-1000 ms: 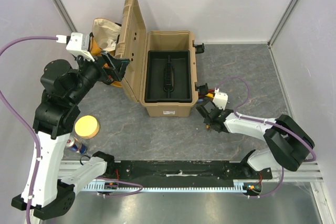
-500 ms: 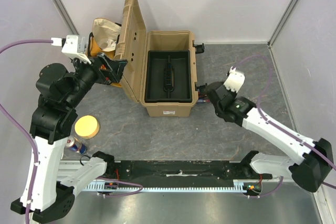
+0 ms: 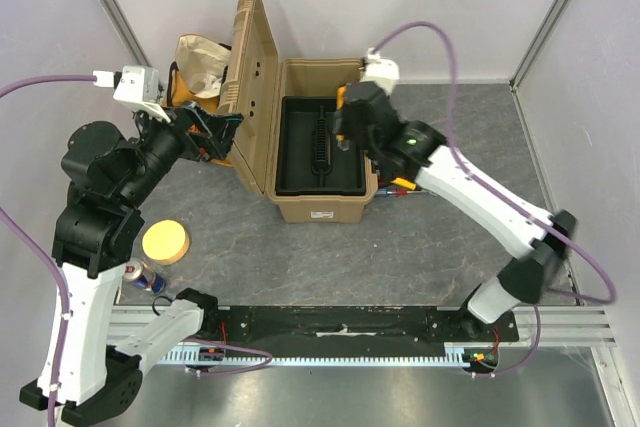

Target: Pack the tool kit

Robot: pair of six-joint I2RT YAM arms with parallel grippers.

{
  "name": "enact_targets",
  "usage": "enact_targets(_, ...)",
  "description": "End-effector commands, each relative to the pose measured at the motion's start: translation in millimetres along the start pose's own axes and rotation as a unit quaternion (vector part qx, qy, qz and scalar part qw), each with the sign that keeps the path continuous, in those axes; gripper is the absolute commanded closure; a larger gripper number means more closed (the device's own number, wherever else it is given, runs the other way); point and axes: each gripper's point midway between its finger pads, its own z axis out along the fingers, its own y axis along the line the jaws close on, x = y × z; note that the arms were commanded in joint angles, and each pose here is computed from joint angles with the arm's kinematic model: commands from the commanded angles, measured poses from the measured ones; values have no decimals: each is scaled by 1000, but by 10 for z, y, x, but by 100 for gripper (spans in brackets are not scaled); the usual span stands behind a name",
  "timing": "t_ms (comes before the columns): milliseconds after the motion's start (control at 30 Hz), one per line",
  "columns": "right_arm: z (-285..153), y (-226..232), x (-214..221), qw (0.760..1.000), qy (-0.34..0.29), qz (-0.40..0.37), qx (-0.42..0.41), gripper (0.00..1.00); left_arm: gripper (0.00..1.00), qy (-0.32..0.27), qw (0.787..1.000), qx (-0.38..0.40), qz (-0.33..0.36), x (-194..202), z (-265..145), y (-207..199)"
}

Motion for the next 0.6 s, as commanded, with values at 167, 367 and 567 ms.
enact_targets(167,534,985,630,994,68,-12,-89,96,5,1,1000,8,-15,-40,-140,-68)
enact_targets(367,742,1066,1012,991,104,-6,-82,97,5,7,1000,1,-25,23,-215,-48)
enact_targets(567,810,1084,1272,990,122,-6,-72,96,6,14,999,-3,-35,93,-282,-41)
